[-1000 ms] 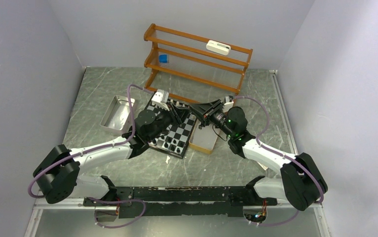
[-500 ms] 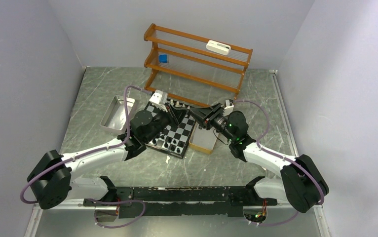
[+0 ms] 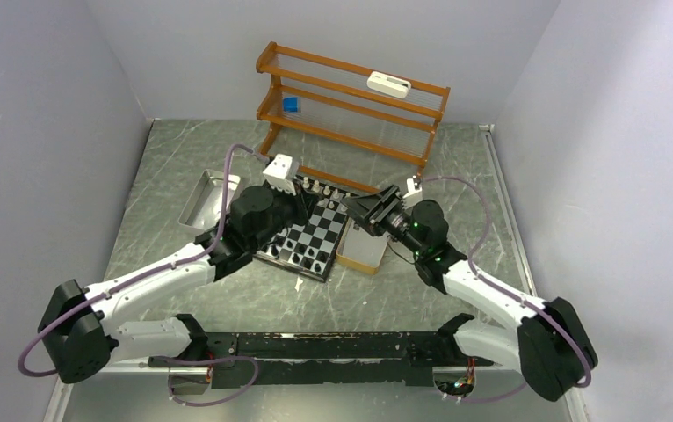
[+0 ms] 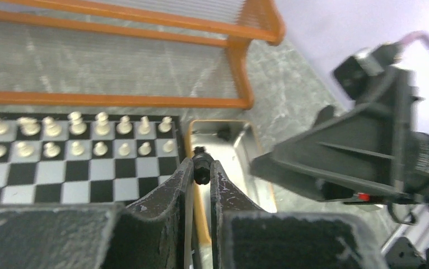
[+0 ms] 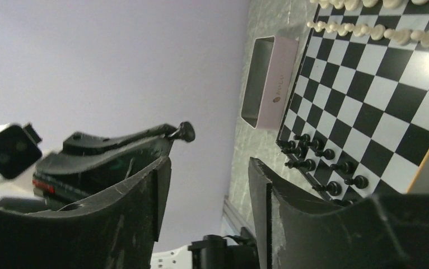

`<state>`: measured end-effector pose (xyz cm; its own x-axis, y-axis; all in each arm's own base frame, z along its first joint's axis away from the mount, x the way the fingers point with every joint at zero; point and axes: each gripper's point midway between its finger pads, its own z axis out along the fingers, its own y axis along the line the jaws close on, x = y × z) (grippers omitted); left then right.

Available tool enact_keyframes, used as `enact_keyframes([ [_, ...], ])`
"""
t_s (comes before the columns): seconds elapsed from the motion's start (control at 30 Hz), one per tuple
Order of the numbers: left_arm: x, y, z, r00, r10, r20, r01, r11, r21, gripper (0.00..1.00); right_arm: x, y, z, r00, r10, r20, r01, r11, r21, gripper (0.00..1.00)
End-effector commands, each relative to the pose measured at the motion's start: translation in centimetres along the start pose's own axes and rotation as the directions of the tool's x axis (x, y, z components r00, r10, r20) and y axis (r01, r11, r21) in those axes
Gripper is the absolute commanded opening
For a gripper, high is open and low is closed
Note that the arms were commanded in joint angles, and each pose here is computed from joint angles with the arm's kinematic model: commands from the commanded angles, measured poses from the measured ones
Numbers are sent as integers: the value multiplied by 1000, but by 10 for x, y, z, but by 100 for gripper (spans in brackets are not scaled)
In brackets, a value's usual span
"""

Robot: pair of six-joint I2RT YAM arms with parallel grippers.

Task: Set up the chess pieces on the board
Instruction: Place the chess piece on the chessboard.

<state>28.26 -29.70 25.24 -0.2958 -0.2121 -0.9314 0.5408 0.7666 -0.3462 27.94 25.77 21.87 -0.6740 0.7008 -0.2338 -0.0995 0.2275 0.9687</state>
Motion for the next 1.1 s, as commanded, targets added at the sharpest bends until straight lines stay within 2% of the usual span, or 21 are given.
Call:
enact_keyframes([
  [0.0,16,48,-26,984,79,-158,-116,964,-241,5,-4,0,-13,983,-184,4,184,983,21,61],
  [0.1,24,73,-46,977,82,-199,-149,924,-352,5,-1,5,-19,964,-265,-20,265,964,11,76],
  [0.13,28,83,-54,975,78,-208,-157,907,-391,5,-1,7,-21,957,-289,-27,289,957,9,96],
  [0.17,29,90,-61,976,74,-204,-156,893,-423,5,0,7,-24,950,-311,-32,311,950,7,99],
  [0.47,45,161,-101,984,10,-177,-127,739,-661,5,-1,-1,-40,850,-518,-93,524,850,51,100],
  [0.6,52,198,-112,983,-84,-161,-60,686,-725,5,-4,-2,-47,819,-565,-95,572,817,71,100],
  [0.73,58,220,-118,981,-125,-151,-35,643,-765,5,-4,-6,-51,810,-578,-97,585,808,72,100],
  [1.07,102,229,-106,955,-226,-193,12,678,-735,5,-2,-6,-51,803,-586,-106,594,802,63,100],
])
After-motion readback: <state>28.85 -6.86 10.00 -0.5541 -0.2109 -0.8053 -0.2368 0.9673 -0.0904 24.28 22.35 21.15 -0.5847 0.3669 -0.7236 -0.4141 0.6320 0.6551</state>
